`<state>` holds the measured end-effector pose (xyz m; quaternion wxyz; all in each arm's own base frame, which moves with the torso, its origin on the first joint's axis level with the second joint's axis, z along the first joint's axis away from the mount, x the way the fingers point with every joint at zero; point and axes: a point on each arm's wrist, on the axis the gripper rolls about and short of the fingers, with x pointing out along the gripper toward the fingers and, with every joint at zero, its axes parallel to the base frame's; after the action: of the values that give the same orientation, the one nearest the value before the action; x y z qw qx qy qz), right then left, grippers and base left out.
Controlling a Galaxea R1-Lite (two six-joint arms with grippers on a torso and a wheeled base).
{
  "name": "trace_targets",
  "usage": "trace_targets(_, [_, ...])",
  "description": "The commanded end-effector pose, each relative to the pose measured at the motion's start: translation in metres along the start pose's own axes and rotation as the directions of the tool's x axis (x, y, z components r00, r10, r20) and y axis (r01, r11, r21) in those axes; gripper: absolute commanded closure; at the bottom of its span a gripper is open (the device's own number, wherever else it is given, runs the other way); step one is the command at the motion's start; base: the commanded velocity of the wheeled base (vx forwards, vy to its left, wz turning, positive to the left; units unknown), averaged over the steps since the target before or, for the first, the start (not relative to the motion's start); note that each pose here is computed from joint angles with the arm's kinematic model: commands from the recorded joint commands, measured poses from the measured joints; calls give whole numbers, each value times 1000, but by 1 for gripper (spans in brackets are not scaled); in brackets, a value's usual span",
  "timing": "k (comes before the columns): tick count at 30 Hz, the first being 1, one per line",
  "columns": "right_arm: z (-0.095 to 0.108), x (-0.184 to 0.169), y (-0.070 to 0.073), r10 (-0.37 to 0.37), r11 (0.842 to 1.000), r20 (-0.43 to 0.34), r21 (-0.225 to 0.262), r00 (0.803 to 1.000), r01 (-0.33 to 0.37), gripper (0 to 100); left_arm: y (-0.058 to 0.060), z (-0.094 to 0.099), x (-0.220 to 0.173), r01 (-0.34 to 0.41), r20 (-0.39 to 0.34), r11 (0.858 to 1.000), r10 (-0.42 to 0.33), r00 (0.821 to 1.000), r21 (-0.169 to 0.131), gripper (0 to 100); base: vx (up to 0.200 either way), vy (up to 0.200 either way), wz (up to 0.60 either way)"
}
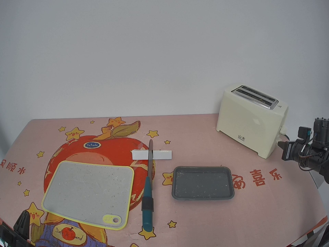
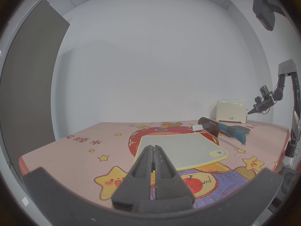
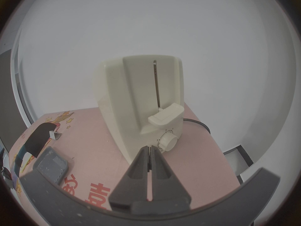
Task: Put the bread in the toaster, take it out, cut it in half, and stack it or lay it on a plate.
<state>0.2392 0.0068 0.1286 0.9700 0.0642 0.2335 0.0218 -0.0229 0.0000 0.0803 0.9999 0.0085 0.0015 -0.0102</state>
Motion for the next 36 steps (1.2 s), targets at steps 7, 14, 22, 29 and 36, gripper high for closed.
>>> trace_targets(7, [3,6,1,-12,1000,3,24,1000,12,100,0,-4,1,0,-17,1000,0,1000,0,100,0,0,0])
trace_targets(14, [-2,12,0,-35,999,-25,23,999,35,100,0,-4,1,0,-17,1000,0,1000,0,100,0,0,0])
trace_targets(22, [-2,13,0,-36,999,-24,24,999,36,100,0,-4,1,1,-17,1000,-1,1000,0,100,0,0,0])
trace_targets(29, [0,13,-1,-39,999,-15,25,999,39,100,0,-4,1,0,-17,1000,0,1000,0,100,0,0,0])
trace_targets(36, [2,13,-1,-39,999,-8,25,999,39,100,0,-4,1,1,-17,1000,-1,1000,0,100,0,0,0])
